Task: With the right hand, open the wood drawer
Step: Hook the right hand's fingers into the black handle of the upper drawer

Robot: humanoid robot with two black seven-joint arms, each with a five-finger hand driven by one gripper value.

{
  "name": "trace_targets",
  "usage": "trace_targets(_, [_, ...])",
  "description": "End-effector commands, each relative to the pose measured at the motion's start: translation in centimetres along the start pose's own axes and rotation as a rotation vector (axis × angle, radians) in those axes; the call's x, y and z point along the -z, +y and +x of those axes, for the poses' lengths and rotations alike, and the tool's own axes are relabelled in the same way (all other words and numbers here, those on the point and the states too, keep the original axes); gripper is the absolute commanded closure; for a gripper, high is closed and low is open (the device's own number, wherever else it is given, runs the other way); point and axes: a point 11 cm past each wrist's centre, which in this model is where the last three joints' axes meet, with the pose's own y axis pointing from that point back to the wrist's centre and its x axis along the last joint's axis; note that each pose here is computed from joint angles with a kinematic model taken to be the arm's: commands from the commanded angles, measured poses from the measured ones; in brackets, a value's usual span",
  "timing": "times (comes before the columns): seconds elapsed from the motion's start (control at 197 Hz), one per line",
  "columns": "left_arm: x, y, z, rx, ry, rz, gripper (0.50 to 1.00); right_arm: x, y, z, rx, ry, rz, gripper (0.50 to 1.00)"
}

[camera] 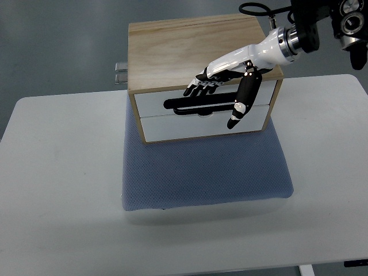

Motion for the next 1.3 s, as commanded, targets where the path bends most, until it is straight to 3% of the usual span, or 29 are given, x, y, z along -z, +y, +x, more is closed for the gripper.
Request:
trace_targets(0.0, [0.0,0.0,0.0,0.0,0.0,0.0,0.5,-0.4,-0.3,-0.3,0.009,0.003,-0.01,0.56])
trace_targets(0.315, [0.0,0.0,0.0,0.0,0.0,0.0,0.5,-1.3,-1.9,-1.6,0.064,0.021,-0.057,0.56])
trace_targets(0.666, [0.0,0.0,0.0,0.0,0.0,0.0,0.5,-1.3,-1.2,-0.3,0.025,0.031,-0.085,0.56])
trace_targets(1.296, [0.0,0.0,0.0,0.0,0.0,0.0,0.5,-3.1,-2.5,-0.4,-0.026,0.018,-0.136,0.56])
